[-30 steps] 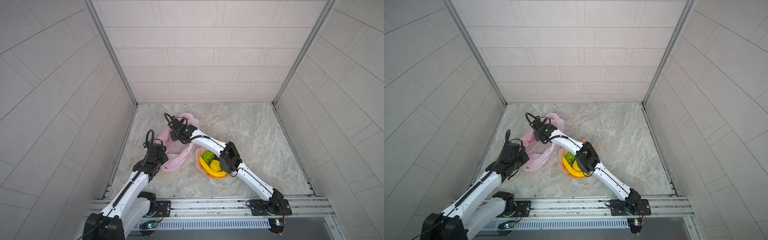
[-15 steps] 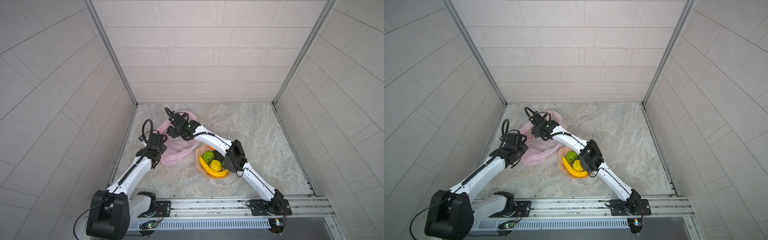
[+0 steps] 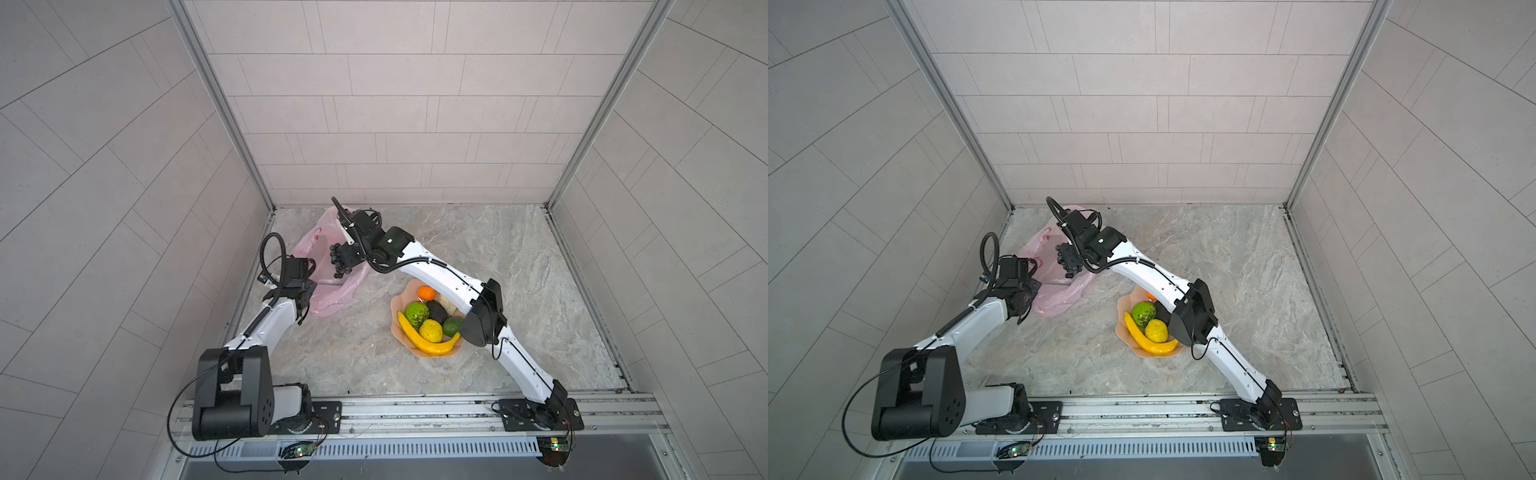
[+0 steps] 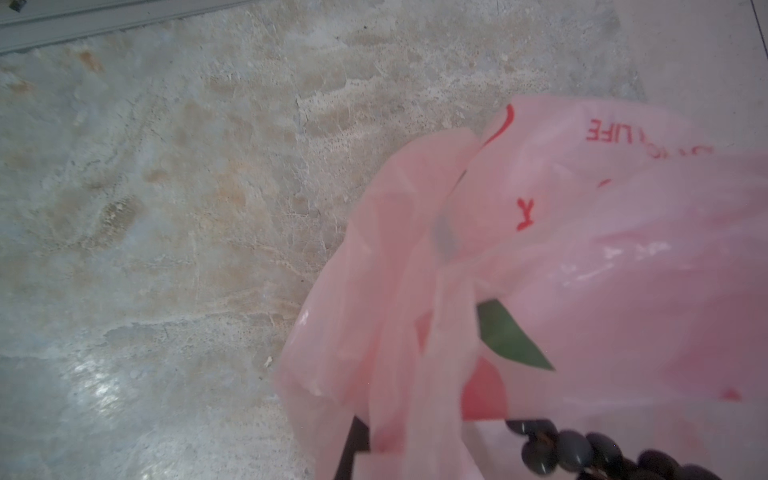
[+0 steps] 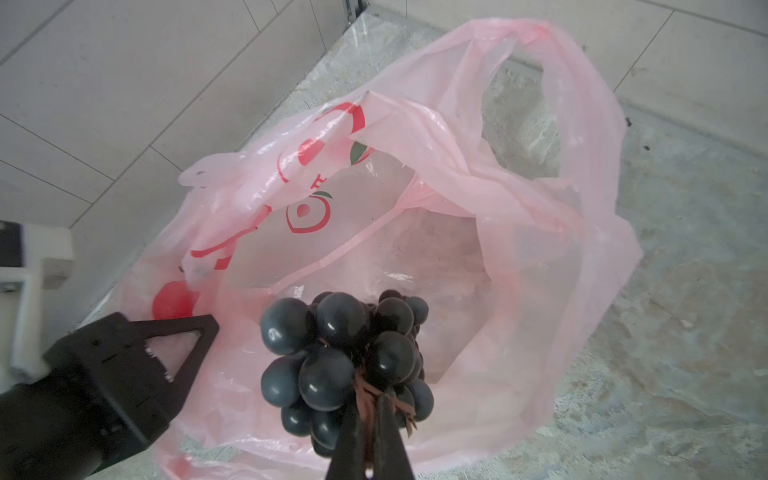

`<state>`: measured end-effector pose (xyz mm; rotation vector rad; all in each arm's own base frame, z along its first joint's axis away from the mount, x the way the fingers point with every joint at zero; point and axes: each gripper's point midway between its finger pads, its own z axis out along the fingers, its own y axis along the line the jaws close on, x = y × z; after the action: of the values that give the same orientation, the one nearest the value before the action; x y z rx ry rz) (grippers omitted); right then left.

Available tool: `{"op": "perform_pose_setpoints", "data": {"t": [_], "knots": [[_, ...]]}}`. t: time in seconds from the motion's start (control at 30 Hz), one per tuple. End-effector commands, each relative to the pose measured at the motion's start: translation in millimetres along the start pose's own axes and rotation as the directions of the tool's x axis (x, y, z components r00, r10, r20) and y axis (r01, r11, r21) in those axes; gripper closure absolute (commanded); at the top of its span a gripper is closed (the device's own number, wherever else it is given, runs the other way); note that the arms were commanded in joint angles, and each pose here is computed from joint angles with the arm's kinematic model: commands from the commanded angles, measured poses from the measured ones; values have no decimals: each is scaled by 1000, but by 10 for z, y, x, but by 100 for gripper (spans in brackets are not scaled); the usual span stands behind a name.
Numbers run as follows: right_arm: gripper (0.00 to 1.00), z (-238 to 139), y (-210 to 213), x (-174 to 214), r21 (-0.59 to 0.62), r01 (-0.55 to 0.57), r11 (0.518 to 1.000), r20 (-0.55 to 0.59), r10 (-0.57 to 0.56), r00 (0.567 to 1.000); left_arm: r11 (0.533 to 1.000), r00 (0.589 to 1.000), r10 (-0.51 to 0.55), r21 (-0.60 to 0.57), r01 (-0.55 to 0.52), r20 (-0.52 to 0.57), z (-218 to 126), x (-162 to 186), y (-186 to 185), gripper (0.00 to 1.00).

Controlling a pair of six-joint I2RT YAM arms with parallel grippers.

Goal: Take the fake fruits out of the plastic bag
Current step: 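Reach the right gripper into the bag and grasp the dark grape bunch, then lift the dark grape bunch out of the bag and carry it over the bowl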

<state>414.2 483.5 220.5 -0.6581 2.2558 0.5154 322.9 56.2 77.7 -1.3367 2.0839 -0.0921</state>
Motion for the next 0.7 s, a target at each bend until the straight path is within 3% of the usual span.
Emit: {"op": "perform_pose_setpoints", "data": {"t": [0.0,0.43,0.67], "knots": [[100,-421,93,-168,-27,35,999,29,-35,999,1000,1000,18,2,-18,3,22,13,25,100],[100,-1369,97,-269,-41,64,997,89,-60,994,999,999,42,0,-42,-9,68,56,47,100],[100,-1769,-6,-107,-27,48,999,95,-45,994,999,999,45,-7,-45,-7,64,50,60,100]]}}
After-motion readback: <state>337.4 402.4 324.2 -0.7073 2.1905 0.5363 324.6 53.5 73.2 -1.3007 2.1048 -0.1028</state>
